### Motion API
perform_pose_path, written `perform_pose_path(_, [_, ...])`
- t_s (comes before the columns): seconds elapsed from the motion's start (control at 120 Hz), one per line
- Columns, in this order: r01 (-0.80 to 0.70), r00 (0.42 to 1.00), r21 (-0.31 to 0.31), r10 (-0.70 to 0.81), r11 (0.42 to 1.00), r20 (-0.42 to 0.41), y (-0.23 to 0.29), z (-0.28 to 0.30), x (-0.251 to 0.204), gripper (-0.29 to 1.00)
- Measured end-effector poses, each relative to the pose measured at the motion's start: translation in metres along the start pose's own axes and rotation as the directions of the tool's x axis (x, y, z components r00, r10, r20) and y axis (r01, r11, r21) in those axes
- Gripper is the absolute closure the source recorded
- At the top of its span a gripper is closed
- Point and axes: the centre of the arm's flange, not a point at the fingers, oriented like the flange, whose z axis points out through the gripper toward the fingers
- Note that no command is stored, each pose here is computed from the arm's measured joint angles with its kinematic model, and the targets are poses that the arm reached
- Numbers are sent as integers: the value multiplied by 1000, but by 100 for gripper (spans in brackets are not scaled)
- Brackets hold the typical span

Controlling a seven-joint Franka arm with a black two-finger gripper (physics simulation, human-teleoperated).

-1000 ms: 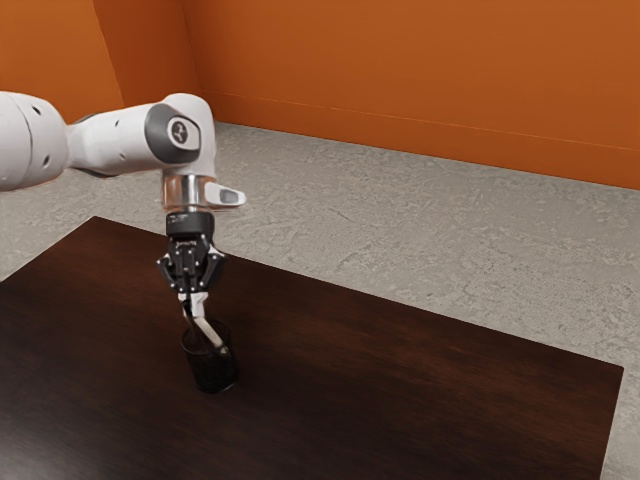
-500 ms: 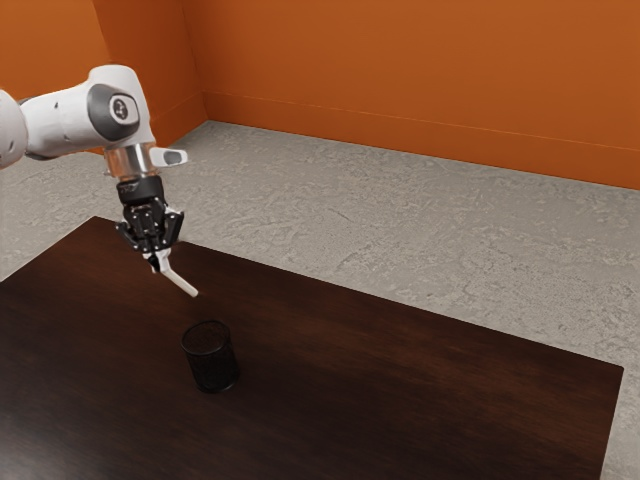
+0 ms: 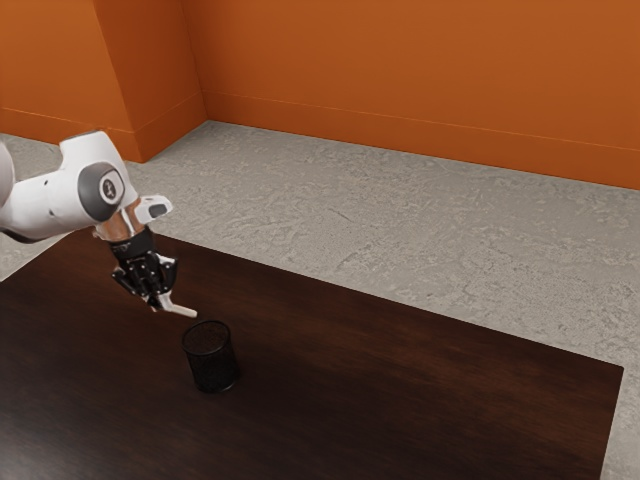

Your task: Take the marker out of the pen holder and place it to the left of the pen holder.

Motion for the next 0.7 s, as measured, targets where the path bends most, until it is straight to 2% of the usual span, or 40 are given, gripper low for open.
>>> perform_pose_path(0.117, [-10,1000,3,10,1000,-13,-5,7,-1,60])
perform_pose_path(0.175, [-1,1000,0,1,1000,27,-12,28,-14,59])
perform_pose_path(0.233, [26,997,-13,-25,1000,71,-25,51,-30,62])
perform_pose_path(0.35, [25,996,-23,-23,999,87,-28,63,-38,68])
perform_pose_path(0.533, [-6,996,-31,9,999,93,-26,65,-38,33])
perform_pose_path(0.567, [-23,998,-30,25,999,65,-23,52,-31,28])
perform_pose_path(0.642, [-89,993,-21,87,996,-73,-6,-26,0,20])
perform_pose_path(0.7, [-163,976,-1,161,987,-146,24,-90,-3,15])
